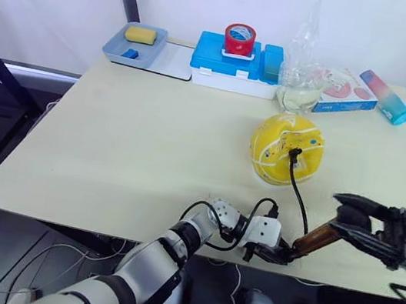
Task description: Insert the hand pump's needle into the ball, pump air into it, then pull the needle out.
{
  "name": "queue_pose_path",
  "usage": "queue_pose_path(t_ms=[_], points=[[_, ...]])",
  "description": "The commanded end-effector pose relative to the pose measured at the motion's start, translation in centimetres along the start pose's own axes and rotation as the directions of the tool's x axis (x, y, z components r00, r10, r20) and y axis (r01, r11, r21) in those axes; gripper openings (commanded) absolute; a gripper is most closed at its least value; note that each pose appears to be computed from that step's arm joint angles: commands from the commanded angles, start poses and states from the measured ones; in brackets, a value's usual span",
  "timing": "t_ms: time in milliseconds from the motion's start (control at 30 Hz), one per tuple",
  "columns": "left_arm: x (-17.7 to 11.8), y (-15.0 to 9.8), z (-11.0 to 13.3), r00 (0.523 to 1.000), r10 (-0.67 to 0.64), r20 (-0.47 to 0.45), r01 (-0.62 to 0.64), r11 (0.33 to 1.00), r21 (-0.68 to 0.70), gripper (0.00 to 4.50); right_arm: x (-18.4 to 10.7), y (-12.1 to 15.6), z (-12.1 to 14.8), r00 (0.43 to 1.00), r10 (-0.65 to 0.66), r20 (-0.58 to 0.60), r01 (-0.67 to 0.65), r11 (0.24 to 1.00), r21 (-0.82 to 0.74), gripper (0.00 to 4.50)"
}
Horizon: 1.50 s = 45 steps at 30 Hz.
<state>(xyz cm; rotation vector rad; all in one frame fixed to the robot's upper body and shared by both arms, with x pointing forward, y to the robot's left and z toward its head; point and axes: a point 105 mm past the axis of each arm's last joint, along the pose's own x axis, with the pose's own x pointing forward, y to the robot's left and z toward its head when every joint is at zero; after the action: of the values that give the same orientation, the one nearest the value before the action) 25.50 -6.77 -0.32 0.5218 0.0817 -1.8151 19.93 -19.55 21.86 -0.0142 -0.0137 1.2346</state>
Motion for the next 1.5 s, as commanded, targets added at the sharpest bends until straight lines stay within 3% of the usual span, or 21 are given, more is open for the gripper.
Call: queue_pose_path(t_ms=[33, 267, 400, 767, 900, 1033, 1233, 1500], points=[[0.0, -2.9, -2.9, 0.987, -0.125, -0.103, 0.117, 0.990, -0.082, 1.10, -1.8, -0.9, 4.4, 0.993, -0.110, 0.050, 0.115, 0.985, -0.125, 2.04], [0.0, -2.9, -2.9, 0.987, -0.127, -0.098, 0.119, 0.989, -0.085, 1.10, -2.2, -0.4, 6.7, 0.995, -0.094, 0.045, 0.098, 0.989, -0.108, 2.04], [0.0, -2.9, -2.9, 0.987, -0.125, -0.097, 0.117, 0.990, -0.084, 1.10, -1.8, -0.2, 6.4, 0.996, -0.074, 0.052, 0.079, 0.993, -0.084, 2.04], [0.5, -1.8, -1.9, 0.996, -0.059, -0.069, 0.055, 0.997, -0.054, 1.10, -0.2, 0.2, -5.1, 0.994, -0.045, -0.104, 0.055, 0.994, 0.098, 2.04], [0.7, -1.7, -1.8, 0.996, -0.056, -0.064, 0.052, 0.997, -0.058, 1.10, 0.2, 0.1, -7.8, 0.990, -0.053, -0.134, 0.067, 0.992, 0.104, 2.04], [0.7, -1.3, -1.6, 0.997, -0.032, -0.067, 0.029, 0.998, -0.050, 1.10, 0.6, -0.3, -8.5, 0.991, -0.081, -0.110, 0.090, 0.992, 0.084, 2.04], [0.6, -1.3, -1.8, 0.997, -0.035, -0.075, 0.030, 0.998, -0.057, 1.10, 0.2, -0.3, -6.3, 0.995, -0.071, -0.073, 0.074, 0.997, 0.036, 2.04], [0.6, -1.2, -1.8, 0.996, -0.038, -0.081, 0.033, 0.998, -0.057, 1.10, -0.9, -0.8, 1.1, 0.997, -0.074, 0.035, 0.076, 0.996, -0.042, 2.04]])
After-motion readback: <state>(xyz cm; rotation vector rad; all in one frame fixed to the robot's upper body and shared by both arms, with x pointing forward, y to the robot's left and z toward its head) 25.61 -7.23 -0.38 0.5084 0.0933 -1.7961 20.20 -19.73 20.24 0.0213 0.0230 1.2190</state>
